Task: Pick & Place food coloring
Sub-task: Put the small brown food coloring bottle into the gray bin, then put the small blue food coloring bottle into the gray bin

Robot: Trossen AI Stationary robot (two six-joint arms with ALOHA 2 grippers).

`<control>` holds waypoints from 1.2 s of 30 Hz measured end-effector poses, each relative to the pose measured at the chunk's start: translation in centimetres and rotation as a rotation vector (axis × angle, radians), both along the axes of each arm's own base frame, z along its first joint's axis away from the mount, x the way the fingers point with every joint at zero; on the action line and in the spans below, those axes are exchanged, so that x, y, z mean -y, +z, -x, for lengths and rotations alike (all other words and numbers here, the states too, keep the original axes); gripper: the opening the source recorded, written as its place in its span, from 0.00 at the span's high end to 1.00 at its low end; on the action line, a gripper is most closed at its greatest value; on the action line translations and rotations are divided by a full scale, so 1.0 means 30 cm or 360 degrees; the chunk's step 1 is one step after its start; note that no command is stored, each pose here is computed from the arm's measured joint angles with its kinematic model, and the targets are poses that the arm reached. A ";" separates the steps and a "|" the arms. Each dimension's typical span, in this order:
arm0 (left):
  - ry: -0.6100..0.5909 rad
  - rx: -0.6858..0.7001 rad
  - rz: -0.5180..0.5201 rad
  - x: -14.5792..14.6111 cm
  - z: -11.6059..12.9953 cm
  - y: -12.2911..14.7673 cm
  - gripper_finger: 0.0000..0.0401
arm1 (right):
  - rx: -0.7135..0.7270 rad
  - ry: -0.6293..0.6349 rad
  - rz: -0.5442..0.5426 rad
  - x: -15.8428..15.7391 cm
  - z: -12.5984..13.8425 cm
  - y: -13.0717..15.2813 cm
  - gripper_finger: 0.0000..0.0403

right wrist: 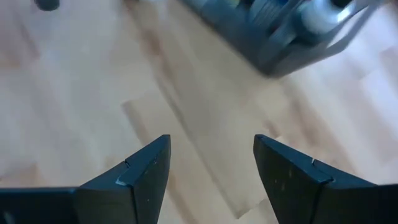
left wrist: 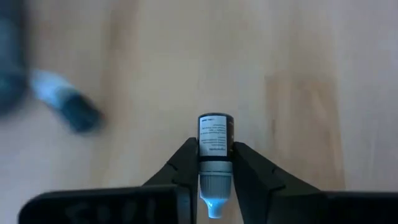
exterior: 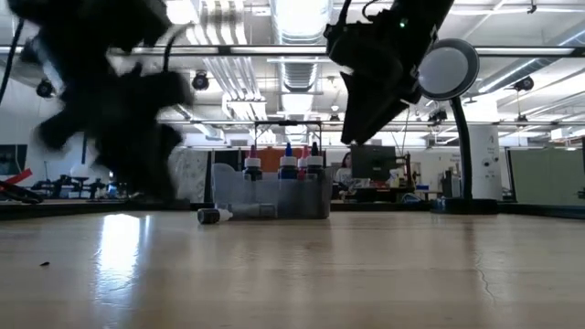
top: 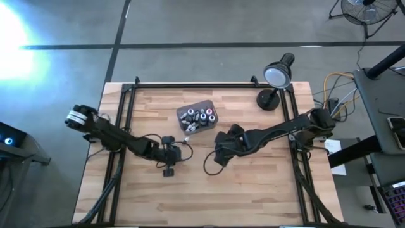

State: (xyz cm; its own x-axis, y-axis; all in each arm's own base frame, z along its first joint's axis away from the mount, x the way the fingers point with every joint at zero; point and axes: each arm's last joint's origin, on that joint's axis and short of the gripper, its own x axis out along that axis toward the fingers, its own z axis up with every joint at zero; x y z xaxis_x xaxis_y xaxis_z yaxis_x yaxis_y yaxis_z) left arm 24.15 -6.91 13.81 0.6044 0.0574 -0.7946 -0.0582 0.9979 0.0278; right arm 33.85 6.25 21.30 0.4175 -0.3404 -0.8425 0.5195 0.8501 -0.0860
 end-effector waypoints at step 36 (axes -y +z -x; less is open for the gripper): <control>0.0939 0.0282 0.0192 -0.210 -0.030 0.154 0.55 | 0.0037 -0.0010 0.0205 0.064 0.038 -0.005 0.44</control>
